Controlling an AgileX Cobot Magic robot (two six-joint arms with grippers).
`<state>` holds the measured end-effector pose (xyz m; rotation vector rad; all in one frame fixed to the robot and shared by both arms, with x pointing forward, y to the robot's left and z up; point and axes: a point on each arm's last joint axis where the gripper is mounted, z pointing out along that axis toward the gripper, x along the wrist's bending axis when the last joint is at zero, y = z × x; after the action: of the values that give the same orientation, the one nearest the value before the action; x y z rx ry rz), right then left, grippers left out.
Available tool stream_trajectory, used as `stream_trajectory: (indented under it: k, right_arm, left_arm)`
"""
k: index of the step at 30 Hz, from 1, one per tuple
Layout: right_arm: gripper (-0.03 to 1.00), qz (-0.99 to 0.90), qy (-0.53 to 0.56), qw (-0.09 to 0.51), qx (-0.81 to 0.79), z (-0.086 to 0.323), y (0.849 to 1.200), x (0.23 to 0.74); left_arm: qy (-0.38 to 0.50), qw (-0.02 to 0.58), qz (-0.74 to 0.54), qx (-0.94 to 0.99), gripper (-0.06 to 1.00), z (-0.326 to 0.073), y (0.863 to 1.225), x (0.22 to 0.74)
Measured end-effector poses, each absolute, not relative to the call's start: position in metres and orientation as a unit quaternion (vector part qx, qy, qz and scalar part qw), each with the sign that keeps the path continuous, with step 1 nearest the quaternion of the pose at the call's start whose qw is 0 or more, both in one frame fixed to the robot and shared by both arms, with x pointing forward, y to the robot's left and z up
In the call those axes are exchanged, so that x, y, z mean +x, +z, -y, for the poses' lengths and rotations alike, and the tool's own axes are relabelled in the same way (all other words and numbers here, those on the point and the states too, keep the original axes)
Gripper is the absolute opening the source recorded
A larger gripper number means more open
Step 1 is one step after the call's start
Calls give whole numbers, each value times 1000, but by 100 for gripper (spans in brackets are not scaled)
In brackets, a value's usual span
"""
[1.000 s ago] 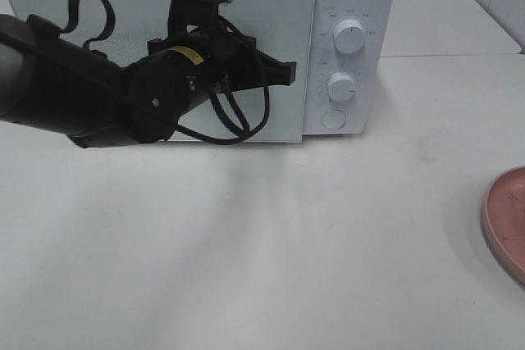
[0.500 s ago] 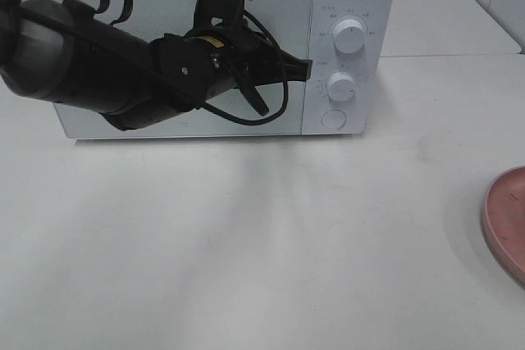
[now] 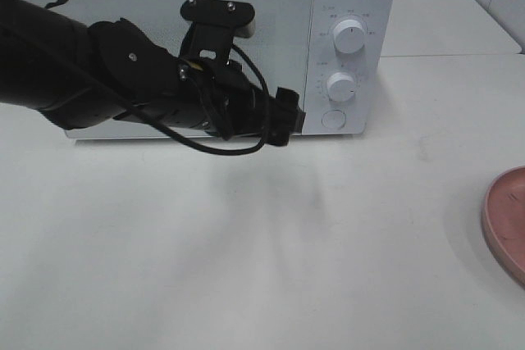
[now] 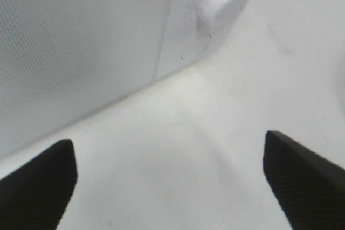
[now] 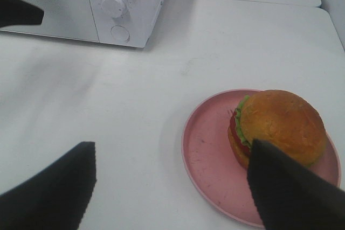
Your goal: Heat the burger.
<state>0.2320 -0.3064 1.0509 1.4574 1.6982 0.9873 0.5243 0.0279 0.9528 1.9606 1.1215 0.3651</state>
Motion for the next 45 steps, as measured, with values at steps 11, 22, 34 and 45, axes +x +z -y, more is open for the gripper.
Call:
stream_trajectory:
  k: [11, 22, 34, 45]
  right_arm:
    - [75, -653, 379, 341, 560, 306, 1051, 232]
    - [75, -653, 379, 341, 560, 306, 1051, 232]
    - [75, -653, 379, 341, 560, 306, 1051, 232]
    - [75, -653, 379, 341, 560, 306, 1051, 232]
  left_arm:
    - [34, 302, -318, 898, 97, -41, 964, 480]
    - [-40, 159, -371, 914, 97, -89, 979, 469]
    - [-57, 111, -571, 812, 97, -233, 1021, 466]
    - [10, 155, -680, 716, 97, -293, 1040, 410]
